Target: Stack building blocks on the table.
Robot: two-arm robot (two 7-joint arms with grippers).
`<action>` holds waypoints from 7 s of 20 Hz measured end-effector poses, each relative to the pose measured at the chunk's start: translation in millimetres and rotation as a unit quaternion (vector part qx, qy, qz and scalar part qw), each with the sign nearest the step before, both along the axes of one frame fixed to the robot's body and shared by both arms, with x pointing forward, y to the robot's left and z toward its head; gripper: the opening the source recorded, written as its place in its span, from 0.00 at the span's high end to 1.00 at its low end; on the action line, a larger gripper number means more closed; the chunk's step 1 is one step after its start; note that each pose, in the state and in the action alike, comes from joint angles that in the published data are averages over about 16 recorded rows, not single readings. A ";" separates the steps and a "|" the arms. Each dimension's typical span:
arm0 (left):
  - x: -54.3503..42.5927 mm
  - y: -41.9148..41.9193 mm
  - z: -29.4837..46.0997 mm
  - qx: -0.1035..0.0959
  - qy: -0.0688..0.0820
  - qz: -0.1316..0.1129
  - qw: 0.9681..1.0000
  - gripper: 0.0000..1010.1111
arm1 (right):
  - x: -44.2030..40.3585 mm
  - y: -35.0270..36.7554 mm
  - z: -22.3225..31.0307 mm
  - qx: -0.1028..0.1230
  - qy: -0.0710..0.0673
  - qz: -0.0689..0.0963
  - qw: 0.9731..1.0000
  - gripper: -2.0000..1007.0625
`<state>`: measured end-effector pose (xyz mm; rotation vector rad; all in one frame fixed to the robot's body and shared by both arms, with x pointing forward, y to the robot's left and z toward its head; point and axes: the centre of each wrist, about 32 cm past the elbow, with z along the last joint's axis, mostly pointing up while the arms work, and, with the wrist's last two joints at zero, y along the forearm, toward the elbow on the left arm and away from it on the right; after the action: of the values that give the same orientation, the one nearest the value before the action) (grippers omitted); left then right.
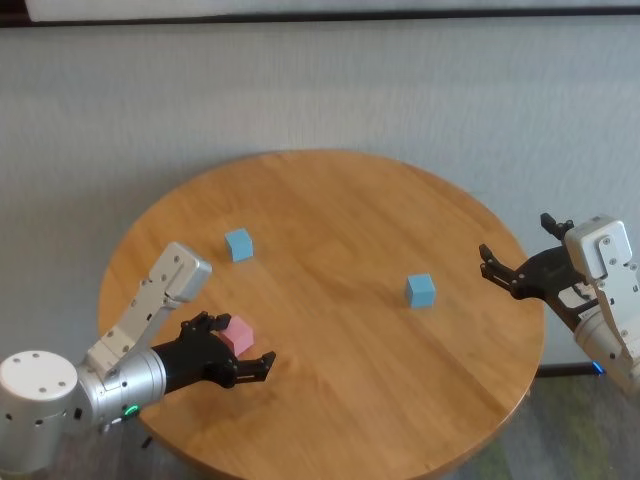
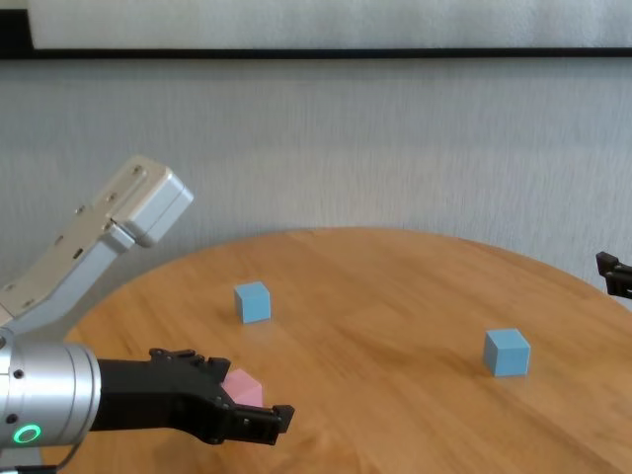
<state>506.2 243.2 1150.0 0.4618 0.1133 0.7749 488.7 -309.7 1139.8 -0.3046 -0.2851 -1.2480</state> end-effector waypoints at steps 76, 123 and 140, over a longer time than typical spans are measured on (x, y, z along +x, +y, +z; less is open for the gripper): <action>23.4 -8.0 -12.9 0.006 -0.002 -0.047 0.999 0.59 | 0.0 0.0 0.0 0.000 0.000 0.000 1.000 0.01; 69.0 -65.7 12.6 0.037 -0.062 -0.093 0.993 0.60 | 0.0 0.0 0.0 0.000 0.000 0.000 1.000 0.01; 70.3 -69.2 -1.2 0.038 -0.041 -0.091 0.994 0.60 | 0.0 0.0 0.0 0.000 0.000 0.000 1.000 0.01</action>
<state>576.5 174.0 1148.8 0.5048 -0.0352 0.6193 488.6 -309.7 1139.8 -0.3046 -0.2850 -1.2480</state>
